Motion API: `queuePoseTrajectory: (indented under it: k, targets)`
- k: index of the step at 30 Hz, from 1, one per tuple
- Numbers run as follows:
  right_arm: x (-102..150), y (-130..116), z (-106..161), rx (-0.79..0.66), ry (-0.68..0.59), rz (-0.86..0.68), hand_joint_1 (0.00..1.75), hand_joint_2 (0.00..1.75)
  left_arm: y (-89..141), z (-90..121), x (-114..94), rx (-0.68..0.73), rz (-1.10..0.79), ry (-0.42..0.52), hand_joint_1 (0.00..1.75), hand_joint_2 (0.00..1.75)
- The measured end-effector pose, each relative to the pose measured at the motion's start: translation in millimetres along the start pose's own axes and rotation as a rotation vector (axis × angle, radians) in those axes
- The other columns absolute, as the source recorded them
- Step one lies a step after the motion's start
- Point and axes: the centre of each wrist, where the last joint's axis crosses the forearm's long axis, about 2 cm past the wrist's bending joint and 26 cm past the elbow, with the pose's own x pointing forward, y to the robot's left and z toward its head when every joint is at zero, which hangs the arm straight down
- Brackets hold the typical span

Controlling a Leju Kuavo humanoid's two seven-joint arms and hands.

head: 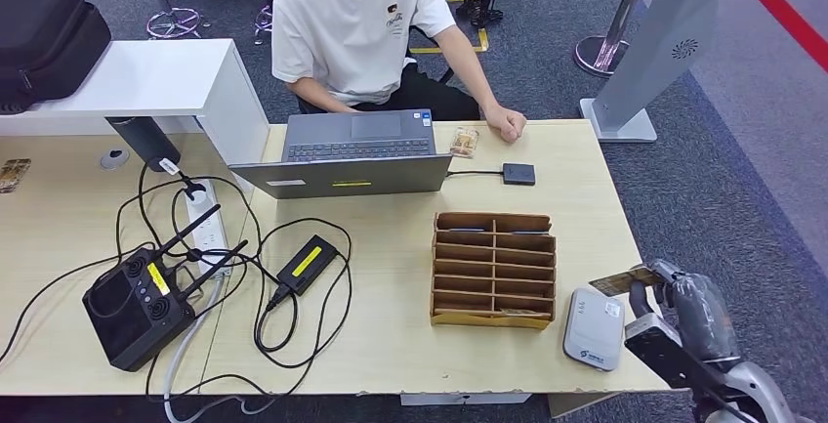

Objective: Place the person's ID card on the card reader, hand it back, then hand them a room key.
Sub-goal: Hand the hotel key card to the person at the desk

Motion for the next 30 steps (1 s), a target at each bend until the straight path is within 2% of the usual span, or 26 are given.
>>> queuePoseTrajectory:
  k: [8,16,30]
  targets:
    - [0.1,28.0,5.2,0.044,0.045,-0.02,1.75,1.75,0.0,0.0,0.6,0.001,-0.013,0.0,0.0,1.75]
    - [-6.1,43.6,5.5,0.065,0.095,-0.084,1.75,1.75,-0.1,0.0,0.7,0.001,-0.014,0.0,0.0,1.75]
    - [-15.8,66.0,21.6,0.115,0.178,-0.124,1.75,1.75,-2.3,0.5,0.9,0.0,-0.018,0.002,0.0,1.75]
